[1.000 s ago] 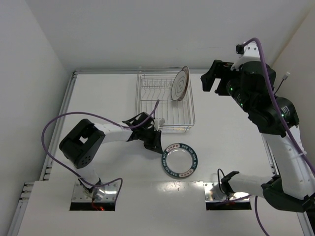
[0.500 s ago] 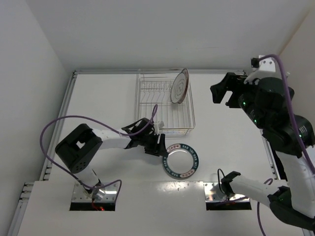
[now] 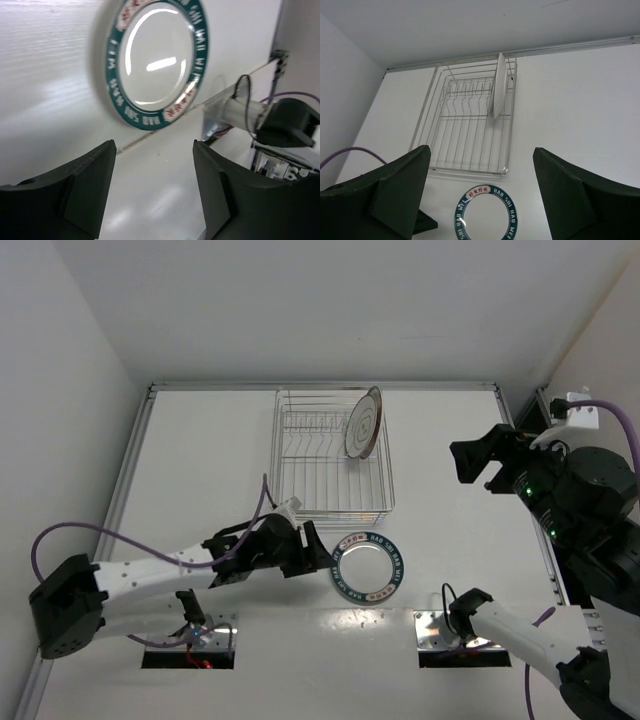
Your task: Load the plates into the dish rack
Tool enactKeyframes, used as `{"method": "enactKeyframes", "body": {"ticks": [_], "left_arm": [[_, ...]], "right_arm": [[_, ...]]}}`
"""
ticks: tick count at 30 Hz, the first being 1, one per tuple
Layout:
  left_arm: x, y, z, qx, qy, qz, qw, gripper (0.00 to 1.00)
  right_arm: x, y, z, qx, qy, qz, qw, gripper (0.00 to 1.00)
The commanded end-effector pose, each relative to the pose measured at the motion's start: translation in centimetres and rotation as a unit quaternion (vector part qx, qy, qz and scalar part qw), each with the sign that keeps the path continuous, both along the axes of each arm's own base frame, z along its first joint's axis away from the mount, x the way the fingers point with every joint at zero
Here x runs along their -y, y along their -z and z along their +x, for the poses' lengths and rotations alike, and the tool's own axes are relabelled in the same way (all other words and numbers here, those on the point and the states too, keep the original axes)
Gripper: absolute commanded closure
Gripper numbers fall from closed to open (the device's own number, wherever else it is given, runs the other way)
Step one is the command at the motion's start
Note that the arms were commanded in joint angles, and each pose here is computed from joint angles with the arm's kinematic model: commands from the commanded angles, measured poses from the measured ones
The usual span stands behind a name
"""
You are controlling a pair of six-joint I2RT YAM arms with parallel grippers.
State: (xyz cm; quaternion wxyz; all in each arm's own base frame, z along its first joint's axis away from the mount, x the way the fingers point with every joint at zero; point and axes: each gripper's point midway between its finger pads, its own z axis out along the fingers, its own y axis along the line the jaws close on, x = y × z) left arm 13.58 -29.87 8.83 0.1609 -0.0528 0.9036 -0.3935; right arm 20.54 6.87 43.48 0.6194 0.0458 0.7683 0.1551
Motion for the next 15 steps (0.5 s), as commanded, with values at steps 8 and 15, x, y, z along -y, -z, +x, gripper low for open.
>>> {"method": "enactKeyframes", "body": {"ticks": [8, 15], "left_arm": [[-0.7, -1.6, -1.7, -0.020, -0.133, -0.054, 0.989, 0.32], [-0.7, 1.6, -3.5, -0.101, -0.195, -0.115, 0.969, 0.32]], "right_arm": [[0.1, 0.6, -1.4, -0.011, -0.011, 0.011, 1.000, 0.19], [0.5, -0.1, -2.4, -0.001, -0.015, 0.022, 1.000, 0.19]]}}
